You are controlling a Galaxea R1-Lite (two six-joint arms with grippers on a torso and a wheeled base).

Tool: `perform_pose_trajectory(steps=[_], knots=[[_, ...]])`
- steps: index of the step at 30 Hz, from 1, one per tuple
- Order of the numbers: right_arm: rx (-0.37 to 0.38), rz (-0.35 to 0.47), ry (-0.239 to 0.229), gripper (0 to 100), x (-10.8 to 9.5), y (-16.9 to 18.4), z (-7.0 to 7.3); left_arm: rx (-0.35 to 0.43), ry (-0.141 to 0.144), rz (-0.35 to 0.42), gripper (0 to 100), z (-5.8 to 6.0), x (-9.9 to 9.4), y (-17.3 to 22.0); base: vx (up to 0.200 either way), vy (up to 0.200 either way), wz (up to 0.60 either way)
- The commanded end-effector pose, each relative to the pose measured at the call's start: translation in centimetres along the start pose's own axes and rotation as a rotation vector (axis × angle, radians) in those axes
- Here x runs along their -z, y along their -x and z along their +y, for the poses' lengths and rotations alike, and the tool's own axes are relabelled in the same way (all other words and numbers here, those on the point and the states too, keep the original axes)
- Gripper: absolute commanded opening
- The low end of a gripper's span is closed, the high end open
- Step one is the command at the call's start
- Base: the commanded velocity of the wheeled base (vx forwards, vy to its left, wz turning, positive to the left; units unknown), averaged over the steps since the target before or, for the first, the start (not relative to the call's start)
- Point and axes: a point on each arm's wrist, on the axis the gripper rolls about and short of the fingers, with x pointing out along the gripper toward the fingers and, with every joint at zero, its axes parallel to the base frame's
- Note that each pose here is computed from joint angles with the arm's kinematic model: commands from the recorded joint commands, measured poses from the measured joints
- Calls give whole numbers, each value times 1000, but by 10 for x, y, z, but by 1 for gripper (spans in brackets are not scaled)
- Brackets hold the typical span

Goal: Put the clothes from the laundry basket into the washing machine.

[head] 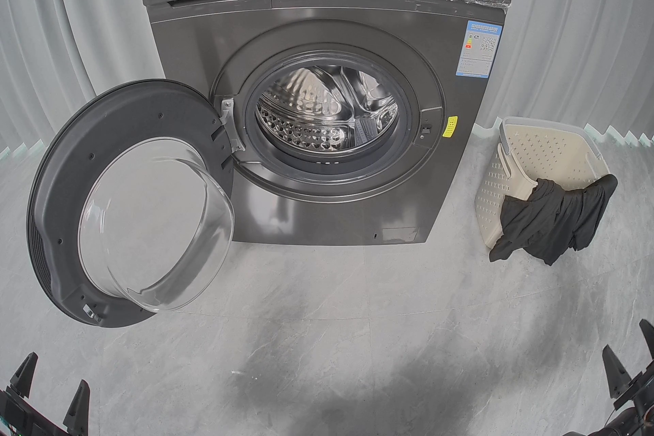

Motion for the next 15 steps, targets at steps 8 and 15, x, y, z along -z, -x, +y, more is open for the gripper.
perform_pose_trajectory(steps=[8, 15], knots=[[80, -32, -7, 100, 22, 14, 0, 1, 4, 4, 100, 0, 5, 0, 0, 0, 0], [37, -40, 13, 100, 21, 14, 1, 1, 1, 4, 100, 0, 5, 0, 0, 0, 0]])
